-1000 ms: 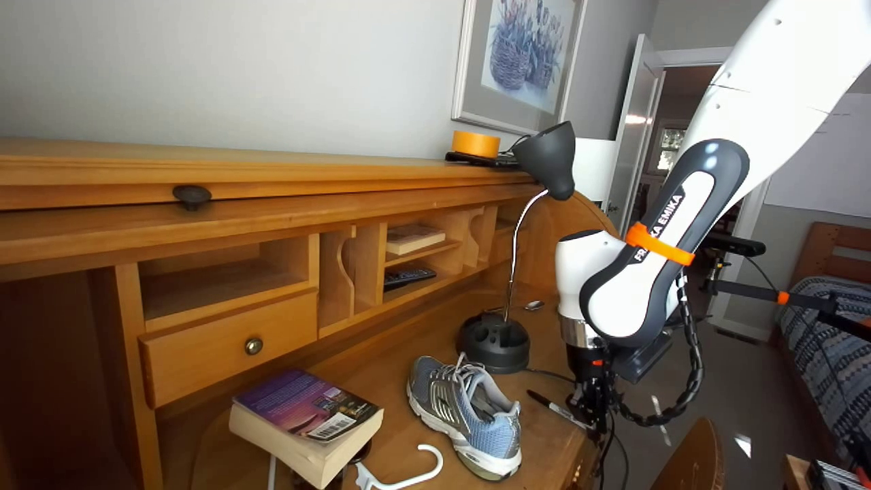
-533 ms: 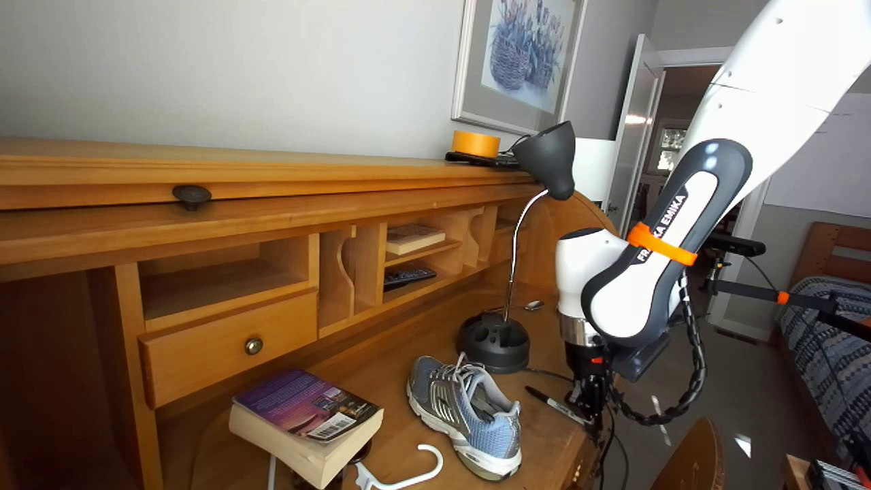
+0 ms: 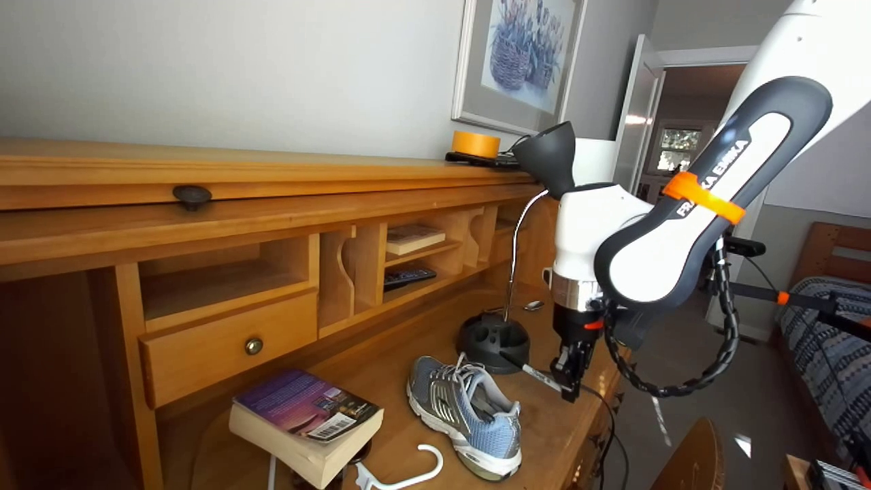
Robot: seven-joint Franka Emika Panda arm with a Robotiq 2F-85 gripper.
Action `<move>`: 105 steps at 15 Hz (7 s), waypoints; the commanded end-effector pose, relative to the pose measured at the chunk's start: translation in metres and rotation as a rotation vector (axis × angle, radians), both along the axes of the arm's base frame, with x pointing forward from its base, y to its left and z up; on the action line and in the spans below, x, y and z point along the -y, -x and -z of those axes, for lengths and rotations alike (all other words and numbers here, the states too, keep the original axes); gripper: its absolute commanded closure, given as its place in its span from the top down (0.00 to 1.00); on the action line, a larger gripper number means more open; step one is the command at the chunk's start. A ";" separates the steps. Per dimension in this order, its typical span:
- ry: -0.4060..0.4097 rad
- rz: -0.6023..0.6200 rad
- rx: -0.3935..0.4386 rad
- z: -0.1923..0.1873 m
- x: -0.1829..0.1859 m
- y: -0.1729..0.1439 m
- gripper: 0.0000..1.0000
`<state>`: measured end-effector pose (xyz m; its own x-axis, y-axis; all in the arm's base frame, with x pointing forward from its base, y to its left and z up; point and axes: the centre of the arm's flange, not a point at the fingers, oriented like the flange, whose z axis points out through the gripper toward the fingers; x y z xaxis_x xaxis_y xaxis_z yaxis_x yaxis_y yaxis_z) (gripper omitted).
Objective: Take the marker out of the sneaker and put it on the shelf.
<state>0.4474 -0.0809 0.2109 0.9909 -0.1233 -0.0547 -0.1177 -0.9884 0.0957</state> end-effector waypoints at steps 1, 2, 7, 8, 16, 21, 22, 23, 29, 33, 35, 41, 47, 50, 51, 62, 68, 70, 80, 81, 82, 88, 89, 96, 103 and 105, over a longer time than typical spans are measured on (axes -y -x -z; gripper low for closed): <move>-0.014 -0.068 0.043 -0.050 -0.021 0.003 0.03; -0.019 -0.081 0.057 -0.061 -0.027 -0.002 0.03; -0.027 -0.133 0.080 -0.094 -0.051 -0.035 0.03; -0.027 -0.144 0.083 -0.098 -0.056 -0.045 0.03; -0.016 -0.193 0.113 -0.106 -0.083 -0.109 0.03; 0.000 -0.211 0.125 -0.093 -0.093 -0.133 0.03; 0.001 -0.213 0.129 -0.091 -0.094 -0.139 0.03; 0.004 -0.214 0.132 -0.090 -0.095 -0.144 0.03; 0.030 -0.234 0.161 -0.078 -0.103 -0.165 0.03; 0.088 -0.270 0.193 -0.064 -0.110 -0.170 0.03; 0.107 -0.271 0.206 -0.061 -0.114 -0.175 0.03; 0.142 -0.208 0.254 -0.064 -0.124 -0.193 0.03; 0.162 -0.158 0.285 -0.063 -0.136 -0.203 0.03; 0.193 -0.162 0.305 -0.060 -0.142 -0.202 0.03; 0.211 -0.173 0.321 -0.059 -0.143 -0.201 0.03; 0.388 -0.301 0.450 -0.054 -0.152 -0.197 0.03; 0.453 -0.352 0.495 -0.055 -0.169 -0.198 0.03; 0.463 -0.360 0.510 -0.056 -0.175 -0.200 0.03; 0.471 -0.328 0.578 -0.073 -0.190 -0.211 0.03; 0.475 -0.323 0.589 -0.075 -0.190 -0.212 0.03; 0.478 -0.320 0.595 -0.076 -0.191 -0.214 0.03; 0.492 -0.325 0.628 -0.074 -0.195 -0.217 0.03; 0.496 -0.330 0.632 -0.073 -0.197 -0.218 0.03; 0.570 -0.417 0.691 -0.068 -0.206 -0.229 0.03; 0.634 -0.450 0.736 -0.060 -0.202 -0.232 0.44; 0.644 -0.454 0.742 -0.060 -0.200 -0.231 0.58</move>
